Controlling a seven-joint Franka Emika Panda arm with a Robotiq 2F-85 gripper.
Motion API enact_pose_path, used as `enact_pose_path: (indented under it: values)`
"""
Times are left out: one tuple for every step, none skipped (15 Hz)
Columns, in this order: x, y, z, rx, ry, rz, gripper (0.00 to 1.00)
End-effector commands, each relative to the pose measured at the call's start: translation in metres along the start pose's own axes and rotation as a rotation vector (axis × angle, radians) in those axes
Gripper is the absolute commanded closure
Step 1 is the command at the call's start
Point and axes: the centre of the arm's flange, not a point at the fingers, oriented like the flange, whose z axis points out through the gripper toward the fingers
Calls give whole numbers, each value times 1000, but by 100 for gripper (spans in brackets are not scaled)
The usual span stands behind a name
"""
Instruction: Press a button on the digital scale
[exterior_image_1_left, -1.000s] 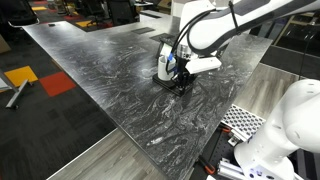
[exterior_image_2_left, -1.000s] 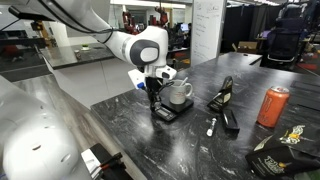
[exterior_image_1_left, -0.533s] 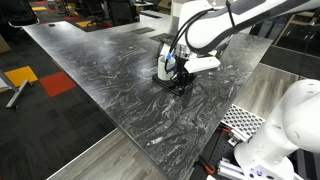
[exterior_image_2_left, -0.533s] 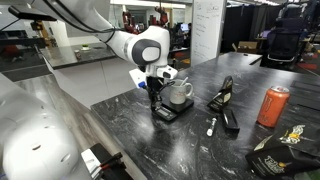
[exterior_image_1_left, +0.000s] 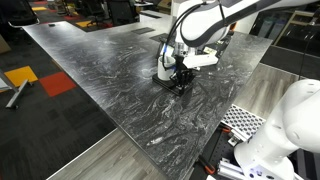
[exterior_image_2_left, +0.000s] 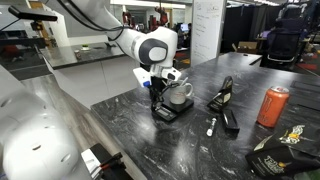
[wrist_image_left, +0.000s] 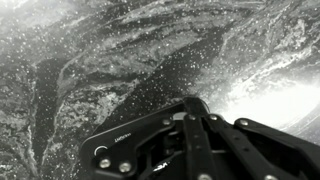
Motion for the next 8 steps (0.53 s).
enact_pose_path:
  values:
    - [24,-6,31,15,-86,-15,100]
    - [25,-6,33,16,-97,-14,100]
    - [26,-6,34,16,-106,-13,100]
    - [27,-5,34,16,-113,-13,100]
    - [28,-5,33,16,-118,-12,100]
    - [29,-6,31,14,-116,-8,100]
    - [28,-7,29,6,-110,-4,100]
    - [26,-9,25,-1,-103,-2,100]
